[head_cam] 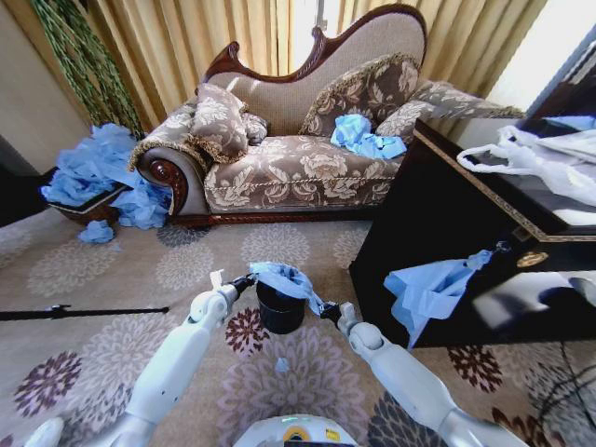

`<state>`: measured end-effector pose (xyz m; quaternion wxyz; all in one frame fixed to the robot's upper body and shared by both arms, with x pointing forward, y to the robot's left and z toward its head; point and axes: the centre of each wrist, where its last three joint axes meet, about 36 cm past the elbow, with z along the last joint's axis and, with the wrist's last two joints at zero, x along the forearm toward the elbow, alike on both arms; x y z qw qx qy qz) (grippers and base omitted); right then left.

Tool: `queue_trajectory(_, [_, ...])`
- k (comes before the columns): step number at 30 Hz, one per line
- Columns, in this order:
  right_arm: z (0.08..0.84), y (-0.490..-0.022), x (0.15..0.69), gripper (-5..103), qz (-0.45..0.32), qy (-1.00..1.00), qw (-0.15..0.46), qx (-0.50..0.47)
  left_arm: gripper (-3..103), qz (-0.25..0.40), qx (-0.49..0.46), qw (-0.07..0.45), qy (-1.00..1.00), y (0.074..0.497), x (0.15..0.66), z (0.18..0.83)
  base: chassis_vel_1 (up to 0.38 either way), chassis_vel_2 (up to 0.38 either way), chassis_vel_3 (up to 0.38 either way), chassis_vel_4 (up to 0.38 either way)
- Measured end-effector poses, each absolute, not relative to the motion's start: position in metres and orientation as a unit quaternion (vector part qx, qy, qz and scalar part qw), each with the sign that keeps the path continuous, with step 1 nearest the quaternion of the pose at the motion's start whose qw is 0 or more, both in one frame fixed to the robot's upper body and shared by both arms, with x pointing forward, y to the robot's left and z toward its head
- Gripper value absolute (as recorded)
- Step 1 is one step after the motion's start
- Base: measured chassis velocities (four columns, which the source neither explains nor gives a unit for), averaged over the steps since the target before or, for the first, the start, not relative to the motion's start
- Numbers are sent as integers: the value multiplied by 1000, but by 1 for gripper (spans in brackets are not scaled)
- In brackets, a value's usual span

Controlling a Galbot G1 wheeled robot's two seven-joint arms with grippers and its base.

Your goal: Place a garbage bag over the trash bin.

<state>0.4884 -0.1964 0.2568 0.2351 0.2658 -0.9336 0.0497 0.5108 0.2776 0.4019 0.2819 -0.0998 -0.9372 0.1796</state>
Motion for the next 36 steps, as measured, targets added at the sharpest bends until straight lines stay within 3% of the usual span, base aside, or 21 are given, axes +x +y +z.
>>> queue_trajectory(2, [257,-195,488,0,49,-933,234,267,52,174,-96,287,-937,279,509,401,0,0,0,0])
queue_trajectory(4, [259,-192,489,0,48,-934,232,268,62,145,-81,298,-940,285,504,393,0,0,0,0])
queue_trajectory(5, [259,-192,489,0,48,-934,232,268,62,145,-81,298,-940,285,504,393,0,0,0,0])
queue_trajectory(6, [259,-190,490,0,47,-934,232,267,74,128,-72,303,-942,291,501,387,0,0,0,0])
queue_trajectory(7, [258,-189,490,0,47,-934,232,266,74,121,-66,305,-942,293,500,385,0,0,0,0])
queue_trajectory(10, [256,-187,489,0,45,-934,233,266,89,92,-37,309,-946,306,499,378,0,0,0,0])
queue_trajectory(13, [255,-186,488,0,45,-934,234,266,97,81,-29,306,-948,311,498,378,0,0,0,0])
queue_trajectory(19, [253,-185,486,0,43,-935,236,263,99,89,-58,266,-958,316,496,377,0,0,0,0])
queue_trajectory(25, [251,-193,486,0,46,-936,237,254,100,114,-94,224,-963,295,498,379,0,0,0,0])
queue_trajectory(36, [257,-202,481,0,45,-938,234,252,100,124,-132,200,-963,285,490,400,0,0,0,0])
